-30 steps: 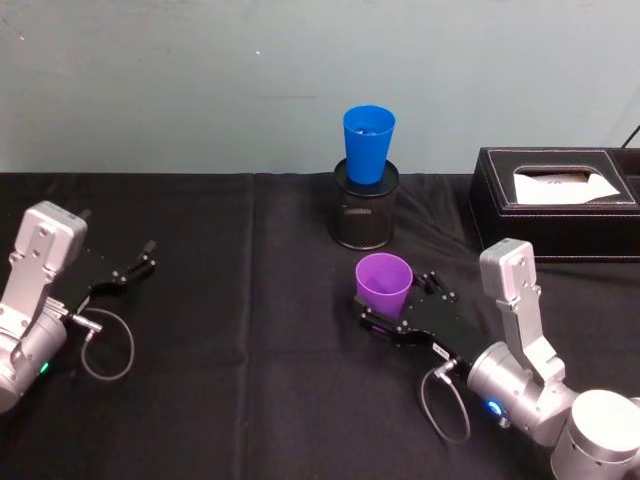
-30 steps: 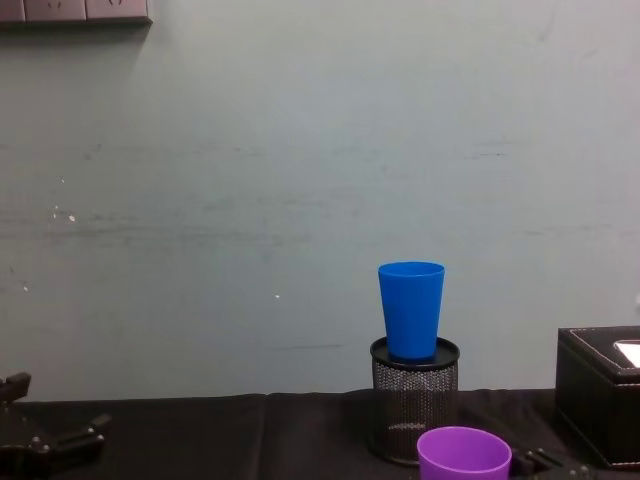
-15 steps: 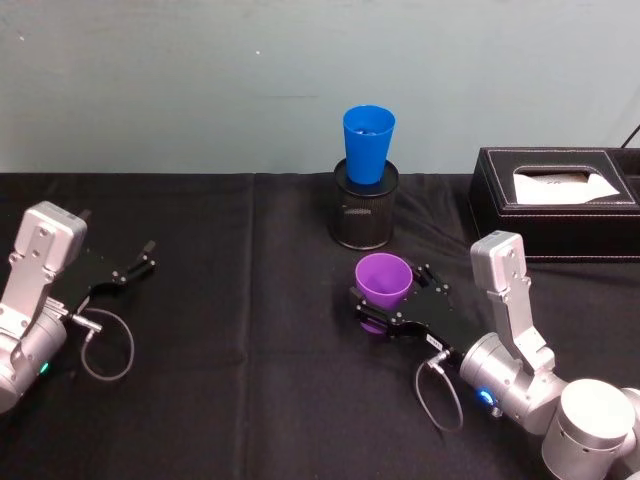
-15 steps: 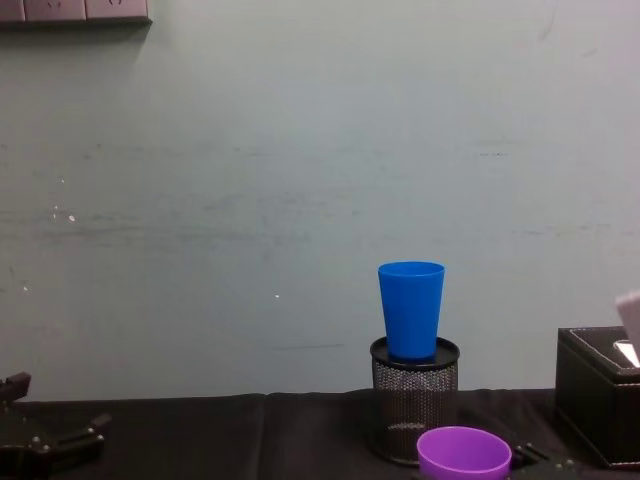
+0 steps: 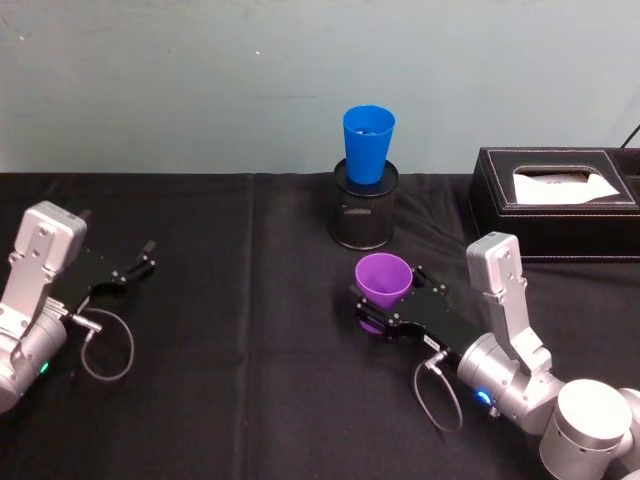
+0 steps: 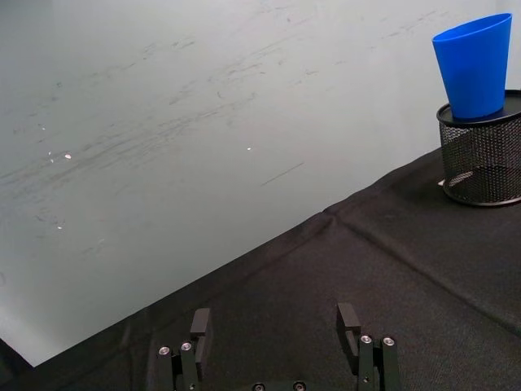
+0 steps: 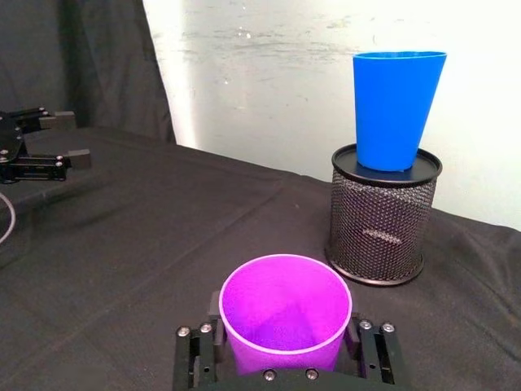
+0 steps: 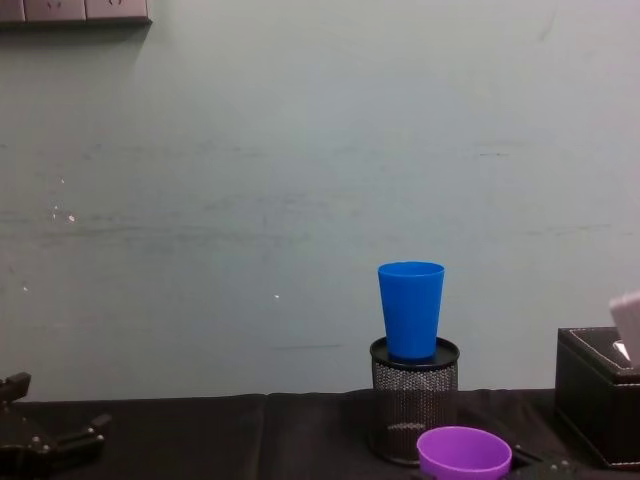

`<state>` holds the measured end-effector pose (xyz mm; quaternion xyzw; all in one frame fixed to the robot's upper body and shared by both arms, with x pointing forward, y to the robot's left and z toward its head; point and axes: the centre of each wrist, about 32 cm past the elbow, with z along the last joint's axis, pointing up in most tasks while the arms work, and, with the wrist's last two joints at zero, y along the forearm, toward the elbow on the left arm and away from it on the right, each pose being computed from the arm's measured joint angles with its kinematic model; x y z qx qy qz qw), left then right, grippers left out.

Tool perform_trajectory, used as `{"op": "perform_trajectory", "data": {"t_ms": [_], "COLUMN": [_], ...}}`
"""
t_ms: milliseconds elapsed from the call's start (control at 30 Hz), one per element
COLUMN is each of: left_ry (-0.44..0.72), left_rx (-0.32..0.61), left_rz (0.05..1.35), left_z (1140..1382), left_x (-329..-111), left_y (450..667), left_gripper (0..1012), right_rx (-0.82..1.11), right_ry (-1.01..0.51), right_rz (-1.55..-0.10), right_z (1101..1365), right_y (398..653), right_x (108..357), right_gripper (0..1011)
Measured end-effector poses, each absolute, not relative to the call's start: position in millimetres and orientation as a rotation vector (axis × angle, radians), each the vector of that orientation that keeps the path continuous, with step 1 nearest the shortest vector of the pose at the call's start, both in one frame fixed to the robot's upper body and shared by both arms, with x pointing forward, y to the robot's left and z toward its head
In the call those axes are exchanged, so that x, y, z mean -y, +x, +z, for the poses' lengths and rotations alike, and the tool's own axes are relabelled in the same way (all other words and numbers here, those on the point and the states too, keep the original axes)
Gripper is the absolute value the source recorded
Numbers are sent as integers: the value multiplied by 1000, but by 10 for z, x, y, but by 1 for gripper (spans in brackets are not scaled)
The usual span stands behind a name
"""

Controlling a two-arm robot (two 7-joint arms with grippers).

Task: Pick up one cup with a gripper and tap it against the other cup.

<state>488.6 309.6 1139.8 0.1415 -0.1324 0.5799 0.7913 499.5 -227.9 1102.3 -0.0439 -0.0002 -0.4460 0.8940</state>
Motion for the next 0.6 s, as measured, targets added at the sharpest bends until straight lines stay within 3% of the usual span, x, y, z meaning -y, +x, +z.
{"op": "perform_trajectory", "data": {"t_ms": [167, 600], "left_ry": [304, 304], "left_rx": [285, 285], "left_rz": [1248, 1248], "left_z": [11398, 11398], "left_x": [-3097, -3096], "left_y": [4886, 4886], "left_gripper": [1000, 1000], "right_rx": [2, 25], "right_ry": [-94, -59], "right_rz": [-928, -941], "right_z": [11036, 11585], "right_y": [4987, 4949], "right_x": [2279, 2343], "right_gripper": [761, 718]}}
